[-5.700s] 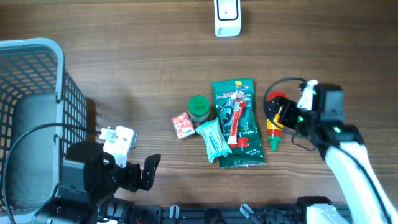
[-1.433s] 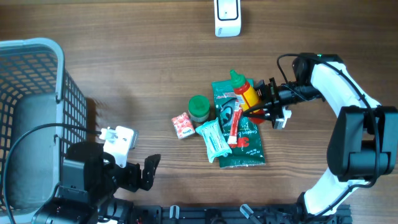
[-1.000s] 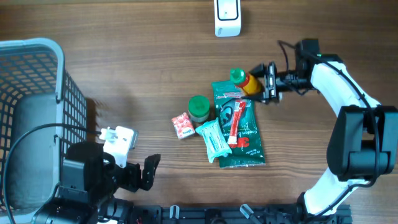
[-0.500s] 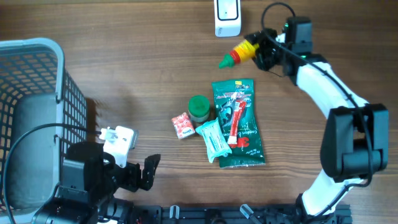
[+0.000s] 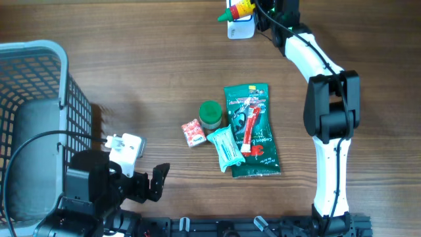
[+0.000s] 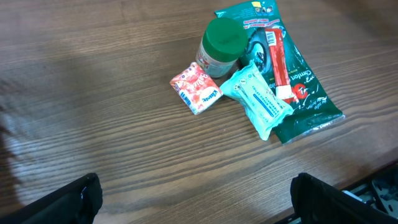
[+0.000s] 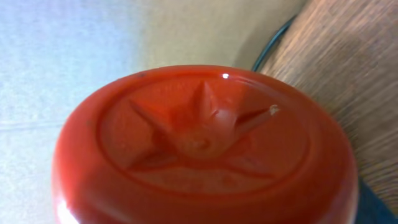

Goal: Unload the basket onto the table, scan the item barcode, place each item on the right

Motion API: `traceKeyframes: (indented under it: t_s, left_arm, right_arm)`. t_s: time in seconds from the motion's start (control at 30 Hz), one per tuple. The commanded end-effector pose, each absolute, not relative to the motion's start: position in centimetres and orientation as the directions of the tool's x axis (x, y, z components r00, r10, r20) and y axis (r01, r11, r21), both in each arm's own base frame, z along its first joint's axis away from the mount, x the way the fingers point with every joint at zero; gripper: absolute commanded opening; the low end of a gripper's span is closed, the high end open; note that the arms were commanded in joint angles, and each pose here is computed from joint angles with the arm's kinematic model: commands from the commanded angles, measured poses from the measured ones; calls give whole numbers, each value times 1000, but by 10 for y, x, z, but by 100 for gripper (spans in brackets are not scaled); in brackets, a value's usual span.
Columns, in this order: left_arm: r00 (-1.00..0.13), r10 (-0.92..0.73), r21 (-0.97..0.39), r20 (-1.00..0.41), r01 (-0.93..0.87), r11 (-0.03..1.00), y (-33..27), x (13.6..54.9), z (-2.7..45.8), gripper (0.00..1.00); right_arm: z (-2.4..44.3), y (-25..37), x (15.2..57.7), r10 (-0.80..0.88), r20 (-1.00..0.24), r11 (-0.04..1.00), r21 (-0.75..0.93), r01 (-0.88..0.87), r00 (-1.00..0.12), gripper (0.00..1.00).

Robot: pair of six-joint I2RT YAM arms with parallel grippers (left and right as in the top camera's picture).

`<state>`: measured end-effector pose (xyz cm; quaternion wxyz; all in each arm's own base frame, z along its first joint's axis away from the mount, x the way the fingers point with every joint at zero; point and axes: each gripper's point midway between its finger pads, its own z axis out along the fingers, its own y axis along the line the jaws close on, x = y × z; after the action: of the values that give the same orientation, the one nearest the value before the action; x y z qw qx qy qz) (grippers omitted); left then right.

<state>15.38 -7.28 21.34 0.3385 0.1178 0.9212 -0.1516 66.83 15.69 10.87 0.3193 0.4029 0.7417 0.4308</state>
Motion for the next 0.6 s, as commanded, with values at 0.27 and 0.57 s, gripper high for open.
traceKeyframes:
  t_s: [0.27, 0.57]
  left_arm:
    - [-733, 126, -187, -669, 330, 925, -72, 154, 215, 100]
    - [-732, 126, -187, -669, 330, 925, -72, 154, 215, 100]
  right_arm:
    - [194, 96, 663, 827, -295, 441, 868, 228, -478, 23]
    - [151, -283, 452, 928, -360, 237, 371, 898, -97, 31]
